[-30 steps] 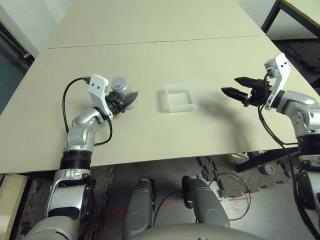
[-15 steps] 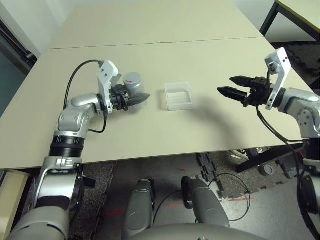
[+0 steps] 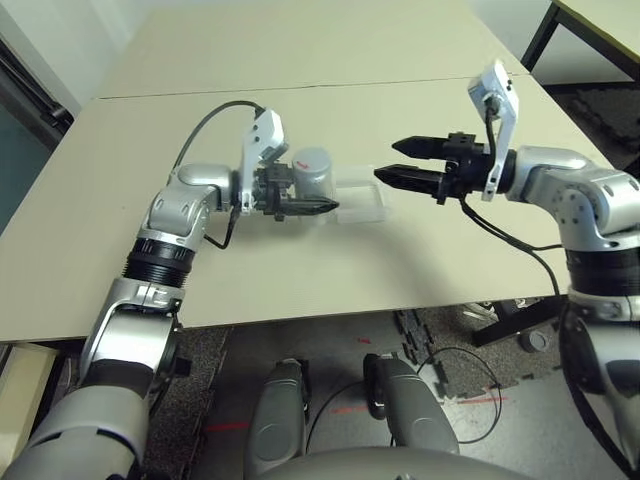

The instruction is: Pour the medicine from the bottle into the box.

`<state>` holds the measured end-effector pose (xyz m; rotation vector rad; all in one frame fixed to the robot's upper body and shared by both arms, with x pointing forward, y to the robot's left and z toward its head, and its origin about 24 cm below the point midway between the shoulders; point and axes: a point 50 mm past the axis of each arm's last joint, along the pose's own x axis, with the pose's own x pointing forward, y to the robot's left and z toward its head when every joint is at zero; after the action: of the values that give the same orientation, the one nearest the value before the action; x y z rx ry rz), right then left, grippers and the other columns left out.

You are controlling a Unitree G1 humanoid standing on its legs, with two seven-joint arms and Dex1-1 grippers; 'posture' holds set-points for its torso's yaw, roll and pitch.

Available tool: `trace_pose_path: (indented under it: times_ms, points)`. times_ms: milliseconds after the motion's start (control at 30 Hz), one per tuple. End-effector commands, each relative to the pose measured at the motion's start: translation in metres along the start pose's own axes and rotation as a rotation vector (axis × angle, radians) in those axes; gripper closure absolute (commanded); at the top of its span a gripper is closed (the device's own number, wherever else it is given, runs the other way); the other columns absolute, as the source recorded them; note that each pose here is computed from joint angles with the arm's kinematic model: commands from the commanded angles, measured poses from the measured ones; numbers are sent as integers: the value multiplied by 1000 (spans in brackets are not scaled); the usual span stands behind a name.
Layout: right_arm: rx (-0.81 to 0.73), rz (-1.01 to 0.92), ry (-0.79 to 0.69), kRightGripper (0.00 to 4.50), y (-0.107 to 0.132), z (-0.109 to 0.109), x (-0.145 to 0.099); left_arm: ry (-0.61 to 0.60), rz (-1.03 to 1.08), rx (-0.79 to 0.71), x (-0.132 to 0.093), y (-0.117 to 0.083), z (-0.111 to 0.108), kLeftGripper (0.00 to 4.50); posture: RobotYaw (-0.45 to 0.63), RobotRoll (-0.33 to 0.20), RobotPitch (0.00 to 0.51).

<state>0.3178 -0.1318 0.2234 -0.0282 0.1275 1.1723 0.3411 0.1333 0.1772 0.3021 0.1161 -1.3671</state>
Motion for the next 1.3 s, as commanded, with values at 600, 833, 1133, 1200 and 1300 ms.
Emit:
trace_pose_path:
  times_ms: [600, 833, 1133, 1200, 1300]
  points:
    - [-57, 113, 53, 0, 13, 6, 31, 14, -44, 101, 21, 7, 1, 1895, -29, 0, 84]
    - [-70, 111, 75, 0, 6, 5, 32, 2, -36, 90, 22, 8, 1, 1895, -22, 0, 92]
    - [-80, 108, 55, 0, 7, 4, 41, -1, -44, 57, 25, 4, -3, 1895, -23, 0, 98]
    - [-86, 106, 49, 0, 8, 4, 42, 0, -49, 50, 26, 3, -4, 1895, -25, 0, 101]
    - [-94, 101, 39, 393, 9, 4, 43, -10, -45, 26, 27, 3, -5, 1895, -28, 0, 101]
